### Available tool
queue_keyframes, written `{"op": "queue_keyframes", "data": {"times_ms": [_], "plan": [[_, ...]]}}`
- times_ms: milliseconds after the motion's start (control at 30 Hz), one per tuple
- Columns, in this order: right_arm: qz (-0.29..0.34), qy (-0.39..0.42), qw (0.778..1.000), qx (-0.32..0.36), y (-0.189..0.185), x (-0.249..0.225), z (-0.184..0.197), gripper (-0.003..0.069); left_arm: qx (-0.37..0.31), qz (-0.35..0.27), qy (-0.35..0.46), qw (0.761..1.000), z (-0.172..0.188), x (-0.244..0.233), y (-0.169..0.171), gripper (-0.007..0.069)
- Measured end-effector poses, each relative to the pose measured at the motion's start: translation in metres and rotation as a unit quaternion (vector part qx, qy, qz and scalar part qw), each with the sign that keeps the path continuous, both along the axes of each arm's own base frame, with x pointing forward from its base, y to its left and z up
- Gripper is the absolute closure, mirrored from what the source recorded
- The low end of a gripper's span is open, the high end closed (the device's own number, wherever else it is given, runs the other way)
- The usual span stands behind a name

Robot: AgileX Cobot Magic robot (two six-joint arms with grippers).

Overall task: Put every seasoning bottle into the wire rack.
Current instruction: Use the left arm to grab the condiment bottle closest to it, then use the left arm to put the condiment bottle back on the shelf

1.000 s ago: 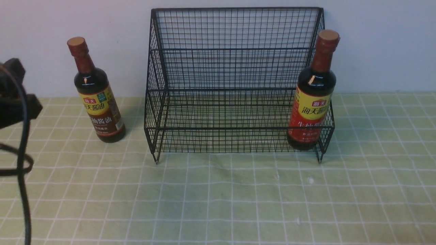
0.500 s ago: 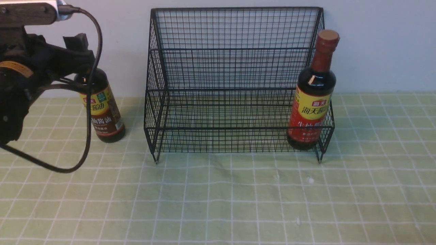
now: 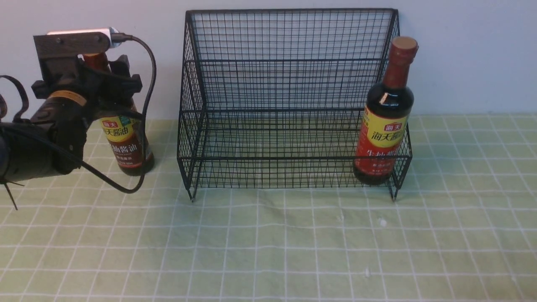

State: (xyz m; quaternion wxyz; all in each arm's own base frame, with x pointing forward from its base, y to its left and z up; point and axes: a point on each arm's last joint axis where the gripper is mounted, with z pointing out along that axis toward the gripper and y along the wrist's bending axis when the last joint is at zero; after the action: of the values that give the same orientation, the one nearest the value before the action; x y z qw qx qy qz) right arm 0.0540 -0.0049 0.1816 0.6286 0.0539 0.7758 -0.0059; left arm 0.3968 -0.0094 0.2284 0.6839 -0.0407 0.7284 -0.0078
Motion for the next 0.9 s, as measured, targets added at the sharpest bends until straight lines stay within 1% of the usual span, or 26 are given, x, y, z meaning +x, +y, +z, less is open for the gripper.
{"op": "queue_keyframes", "data": {"times_ms": [100, 133, 167, 333, 367, 433, 533, 667, 700, 800, 833, 867, 900], "plan": [[0.0, 0.0, 1.0, 0.0, 0.0, 0.0, 0.0, 0.0673, 0.0, 0.002, -0.007, 1.0, -0.002, 0.001, 0.0, 0.017], [0.0, 0.0, 1.0, 0.0, 0.0, 0.0, 0.0, 0.0673, 0.0, 0.003, -0.01, 1.0, -0.002, 0.001, 0.0, 0.0254], [0.0, 0.0, 1.0, 0.0, 0.0, 0.0, 0.0, 0.0673, 0.0, 0.003, -0.009, 1.0, -0.003, 0.002, 0.0, 0.037], [0.0, 0.0, 1.0, 0.0, 0.0, 0.0, 0.0, 0.0673, 0.002, -0.003, -0.009, 1.0, 0.001, 0.001, -0.001, 0.037], [0.0, 0.0, 1.0, 0.0, 0.0, 0.0, 0.0, 0.0673, 0.006, 0.005, -0.003, 1.0, 0.002, 0.0, -0.001, 0.037], [0.0, 0.0, 1.0, 0.0, 0.0, 0.0, 0.0, 0.0673, 0.019, -0.024, 0.015, 0.999, 0.012, -0.006, -0.004, 0.037], [0.0, 0.0, 1.0, 0.0, 0.0, 0.0, 0.0, 0.0673, 0.025, -0.033, 0.029, 0.999, 0.025, -0.012, -0.005, 0.037], [0.0, 0.0, 1.0, 0.0, 0.0, 0.0, 0.0, 0.0673, 0.028, -0.038, -0.001, 0.999, 0.08, -0.028, -0.005, 0.037], [0.0, 0.0, 1.0, 0.0, 0.0, 0.0, 0.0, 0.0673, 0.028, -0.038, -0.009, 0.999, 0.086, -0.03, -0.005, 0.037], [0.0, 0.0, 1.0, 0.0, 0.0, 0.0, 0.0, 0.0673, 0.029, -0.042, -0.071, 0.996, 0.139, -0.045, -0.008, 0.037], [0.0, 0.0, 1.0, 0.0, 0.0, 0.0, 0.0, 0.0673, 0.029, -0.043, -0.078, 0.996, 0.145, -0.046, -0.009, 0.037], [0.0, 0.0, 1.0, 0.0, 0.0, 0.0, 0.0, 0.0673, 0.029, -0.05, -0.107, 0.993, 0.167, -0.052, -0.013, 0.037], [0.0, 0.0, 1.0, 0.0, 0.0, 0.0, 0.0, 0.0673, 0.029, -0.054, -0.116, 0.991, 0.175, -0.055, -0.016, 0.037]]}}
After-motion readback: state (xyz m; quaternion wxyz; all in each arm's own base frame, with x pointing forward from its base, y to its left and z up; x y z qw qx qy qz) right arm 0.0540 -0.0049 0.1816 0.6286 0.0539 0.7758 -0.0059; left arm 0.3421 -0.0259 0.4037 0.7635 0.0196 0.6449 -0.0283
